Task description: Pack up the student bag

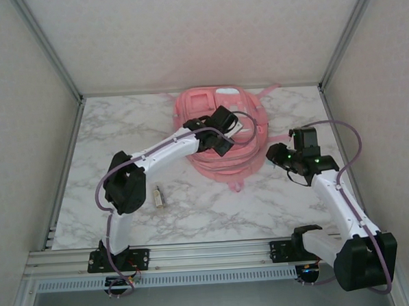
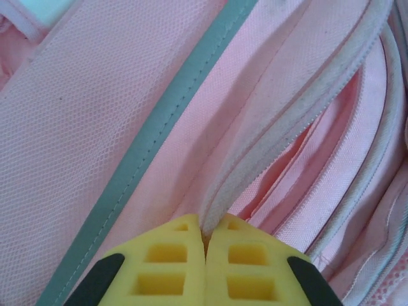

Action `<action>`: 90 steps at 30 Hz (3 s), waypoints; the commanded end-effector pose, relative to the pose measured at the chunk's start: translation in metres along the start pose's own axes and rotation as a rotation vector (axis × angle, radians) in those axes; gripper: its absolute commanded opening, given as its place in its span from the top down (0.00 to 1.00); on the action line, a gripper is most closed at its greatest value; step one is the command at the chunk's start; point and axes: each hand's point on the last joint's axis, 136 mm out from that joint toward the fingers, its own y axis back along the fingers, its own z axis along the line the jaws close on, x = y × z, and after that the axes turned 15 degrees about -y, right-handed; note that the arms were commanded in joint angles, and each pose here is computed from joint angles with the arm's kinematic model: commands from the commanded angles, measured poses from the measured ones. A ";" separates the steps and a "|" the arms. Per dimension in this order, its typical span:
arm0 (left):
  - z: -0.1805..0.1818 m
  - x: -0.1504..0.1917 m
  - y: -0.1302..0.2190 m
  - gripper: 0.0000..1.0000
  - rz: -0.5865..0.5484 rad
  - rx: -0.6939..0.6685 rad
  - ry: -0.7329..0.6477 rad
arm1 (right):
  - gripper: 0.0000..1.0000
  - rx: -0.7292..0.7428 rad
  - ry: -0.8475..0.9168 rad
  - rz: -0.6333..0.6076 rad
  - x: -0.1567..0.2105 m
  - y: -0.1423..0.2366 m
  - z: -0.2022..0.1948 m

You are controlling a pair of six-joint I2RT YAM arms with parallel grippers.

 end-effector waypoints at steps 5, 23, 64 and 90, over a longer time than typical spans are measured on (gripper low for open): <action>0.024 -0.027 0.029 1.00 -0.101 0.018 0.221 | 0.66 -0.187 -0.127 0.051 0.000 -0.026 0.041; 0.039 -0.051 0.038 1.00 -0.190 0.067 0.392 | 0.19 -0.291 -0.200 0.122 0.011 -0.086 0.108; 0.042 -0.044 0.046 1.00 -0.190 0.103 0.436 | 0.46 -0.180 0.195 0.245 0.065 -0.107 0.050; 0.039 -0.052 0.052 1.00 -0.219 0.132 0.458 | 1.00 -0.411 -0.096 0.141 0.034 -0.077 0.110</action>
